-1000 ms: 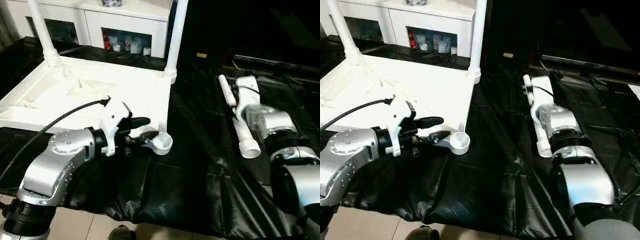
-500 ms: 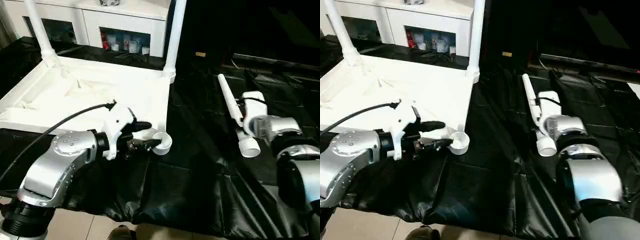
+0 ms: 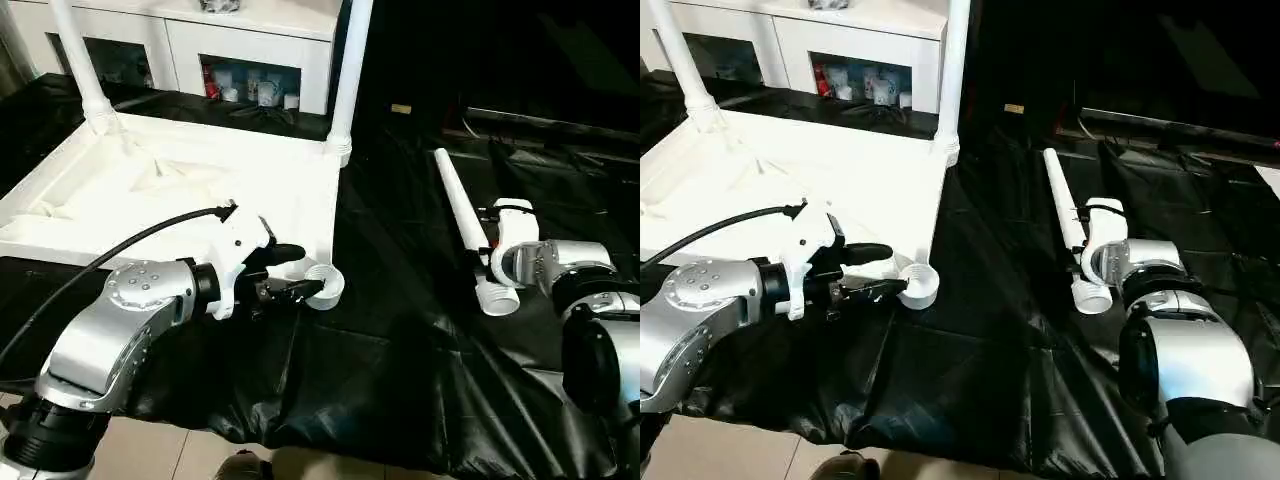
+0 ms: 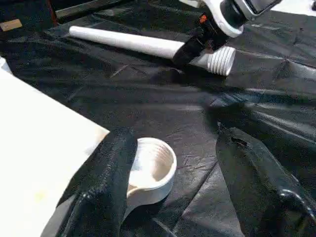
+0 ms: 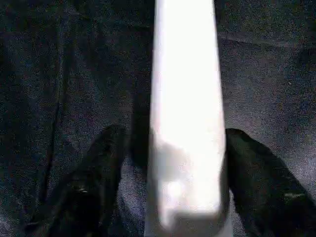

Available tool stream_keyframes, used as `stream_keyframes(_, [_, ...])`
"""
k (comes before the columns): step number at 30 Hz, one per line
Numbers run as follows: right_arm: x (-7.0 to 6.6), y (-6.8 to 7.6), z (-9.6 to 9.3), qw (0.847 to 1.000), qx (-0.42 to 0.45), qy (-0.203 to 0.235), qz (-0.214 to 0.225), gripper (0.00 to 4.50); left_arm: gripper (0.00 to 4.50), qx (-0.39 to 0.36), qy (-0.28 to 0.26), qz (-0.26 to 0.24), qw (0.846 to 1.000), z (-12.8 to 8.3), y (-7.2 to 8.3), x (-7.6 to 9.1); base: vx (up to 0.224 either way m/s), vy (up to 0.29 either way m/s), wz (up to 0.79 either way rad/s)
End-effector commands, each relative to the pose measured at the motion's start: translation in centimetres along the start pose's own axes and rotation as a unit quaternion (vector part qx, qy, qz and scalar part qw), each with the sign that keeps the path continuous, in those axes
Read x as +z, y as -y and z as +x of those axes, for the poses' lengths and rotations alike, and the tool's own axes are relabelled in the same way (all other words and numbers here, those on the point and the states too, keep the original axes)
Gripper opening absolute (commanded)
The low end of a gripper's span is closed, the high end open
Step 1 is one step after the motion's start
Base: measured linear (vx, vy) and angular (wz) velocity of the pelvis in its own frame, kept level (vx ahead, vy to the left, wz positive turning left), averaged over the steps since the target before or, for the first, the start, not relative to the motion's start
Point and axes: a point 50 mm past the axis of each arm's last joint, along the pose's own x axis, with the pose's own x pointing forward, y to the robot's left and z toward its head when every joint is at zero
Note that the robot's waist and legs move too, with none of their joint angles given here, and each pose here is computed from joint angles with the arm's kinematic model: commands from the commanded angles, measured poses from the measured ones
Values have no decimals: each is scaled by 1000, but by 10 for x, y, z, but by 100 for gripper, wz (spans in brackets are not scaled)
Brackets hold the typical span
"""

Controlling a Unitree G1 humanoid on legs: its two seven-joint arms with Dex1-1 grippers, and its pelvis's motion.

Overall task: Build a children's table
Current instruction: Pick table leg

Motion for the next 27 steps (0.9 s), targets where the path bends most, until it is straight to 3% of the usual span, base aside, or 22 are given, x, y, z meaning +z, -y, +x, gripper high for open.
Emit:
stream_keyframes(1, [-16, 8, 2, 999, -3, -31, 24, 278, 298, -4, -2, 11, 1000, 2, -1, 4, 0, 0, 0])
stream_keyframes(4, [-18, 13, 1, 999, -10, -29, 41, 266, 298, -4, -4, 13, 1000, 2, -3, 4, 0, 0, 0])
stream_keyframes(10, [-20, 19, 1, 997, -19, -20, 65, 199, 298, 4, 2, 19, 1000, 5, -10, 6, 0, 0, 0])
stream_keyframes(16, [-16, 21, 0, 996, -15, 5, 92, 187, 298, 28, 26, 17, 999, 9, -16, 9, 0, 0, 0])
stream_keyframes(17, [-7, 19, -2, 992, 18, 47, 112, 187, 326, 55, 52, 3, 997, 14, -21, 12, 0, 0, 0])
stream_keyframes(20, [4, 17, -4, 985, 52, 97, 135, 186, 333, 76, 70, -14, 995, 17, -26, 16, 0, 0, 0])
stream_keyframes(24, [10, 13, -7, 970, 102, 128, 182, 186, 373, 86, 88, -27, 992, 22, -28, 19, 0, 0, 0])
stream_keyframes(26, [16, 8, -10, 952, 162, 177, 188, 186, 380, 93, 109, -43, 989, 27, -28, 22, 0, 0, 0])
stream_keyframes(27, [19, 1, -14, 926, 236, 235, 178, 186, 393, 96, 133, -66, 984, 33, -28, 27, 0, 0, 0])
